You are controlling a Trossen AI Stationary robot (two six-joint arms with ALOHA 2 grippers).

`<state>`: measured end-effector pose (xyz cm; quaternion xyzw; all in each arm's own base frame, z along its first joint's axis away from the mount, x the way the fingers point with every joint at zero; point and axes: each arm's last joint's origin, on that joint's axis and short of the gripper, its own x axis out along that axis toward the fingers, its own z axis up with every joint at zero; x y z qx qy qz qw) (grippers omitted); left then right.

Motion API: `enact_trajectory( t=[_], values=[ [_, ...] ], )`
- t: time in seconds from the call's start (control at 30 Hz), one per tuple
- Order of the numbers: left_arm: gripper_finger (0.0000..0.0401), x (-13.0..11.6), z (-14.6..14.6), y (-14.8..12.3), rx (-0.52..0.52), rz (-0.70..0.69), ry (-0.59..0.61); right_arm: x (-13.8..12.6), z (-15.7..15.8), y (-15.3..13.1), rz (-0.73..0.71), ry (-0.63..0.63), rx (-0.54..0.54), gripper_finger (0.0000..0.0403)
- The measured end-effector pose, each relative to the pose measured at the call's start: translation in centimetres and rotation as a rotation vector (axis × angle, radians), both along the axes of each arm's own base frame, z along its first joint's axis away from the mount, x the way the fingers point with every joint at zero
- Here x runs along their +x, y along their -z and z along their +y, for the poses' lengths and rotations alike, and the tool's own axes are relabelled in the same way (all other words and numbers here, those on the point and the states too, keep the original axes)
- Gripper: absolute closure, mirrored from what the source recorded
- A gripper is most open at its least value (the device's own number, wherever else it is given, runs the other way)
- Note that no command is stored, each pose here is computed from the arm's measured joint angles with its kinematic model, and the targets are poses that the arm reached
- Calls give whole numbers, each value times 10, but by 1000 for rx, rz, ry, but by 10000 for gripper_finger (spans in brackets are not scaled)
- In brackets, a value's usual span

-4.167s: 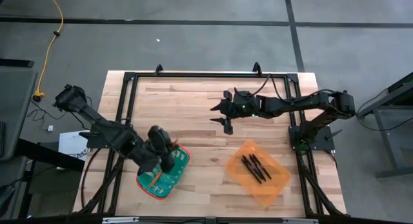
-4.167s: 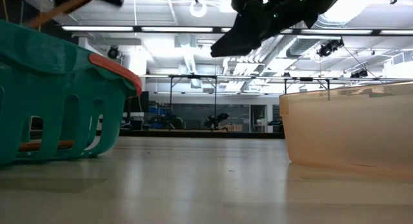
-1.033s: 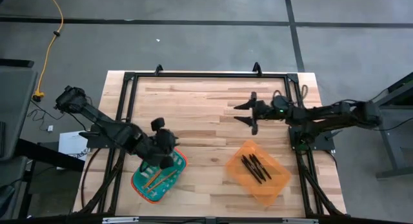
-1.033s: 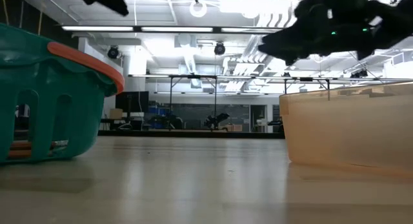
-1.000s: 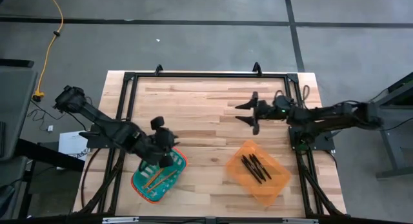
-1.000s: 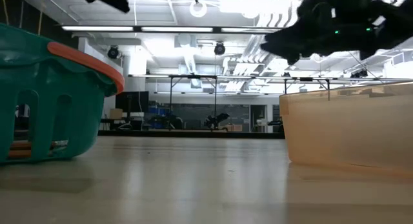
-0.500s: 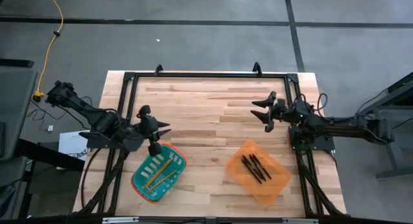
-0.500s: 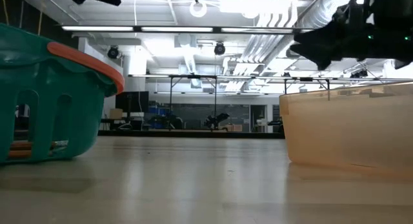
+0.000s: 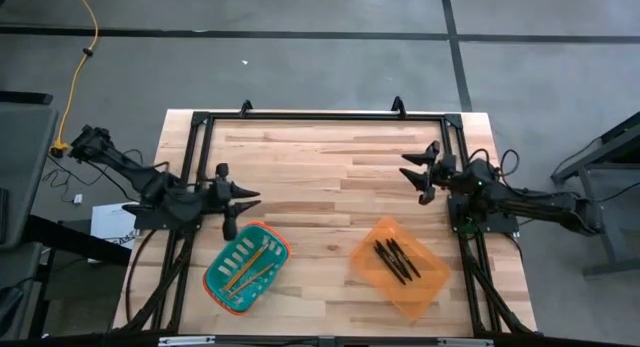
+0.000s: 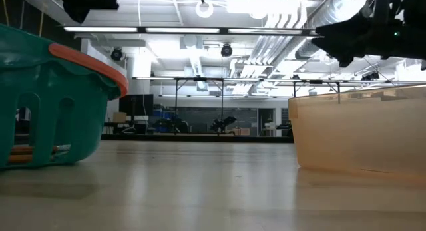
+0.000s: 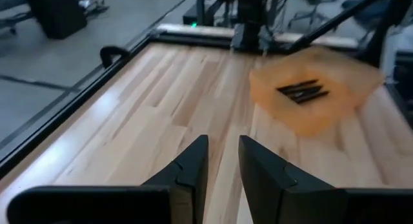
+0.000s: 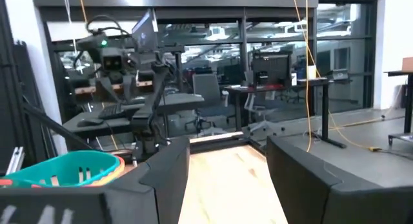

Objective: Sort pens & pencils
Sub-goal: Return to Home Position

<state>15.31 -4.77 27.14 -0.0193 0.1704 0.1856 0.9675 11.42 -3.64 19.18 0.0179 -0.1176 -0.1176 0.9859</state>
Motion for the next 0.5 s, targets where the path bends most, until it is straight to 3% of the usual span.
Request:
enact_trajectory(
  t=[0.23,0.5],
  values=[
    [327,-29,12,-15,-31,-146,61,-14,5,-5,-41,2,-52,206],
    [329,-45,18,2,-25,-385,153,-26,9,-6,-73,9,-94,206]
  ],
)
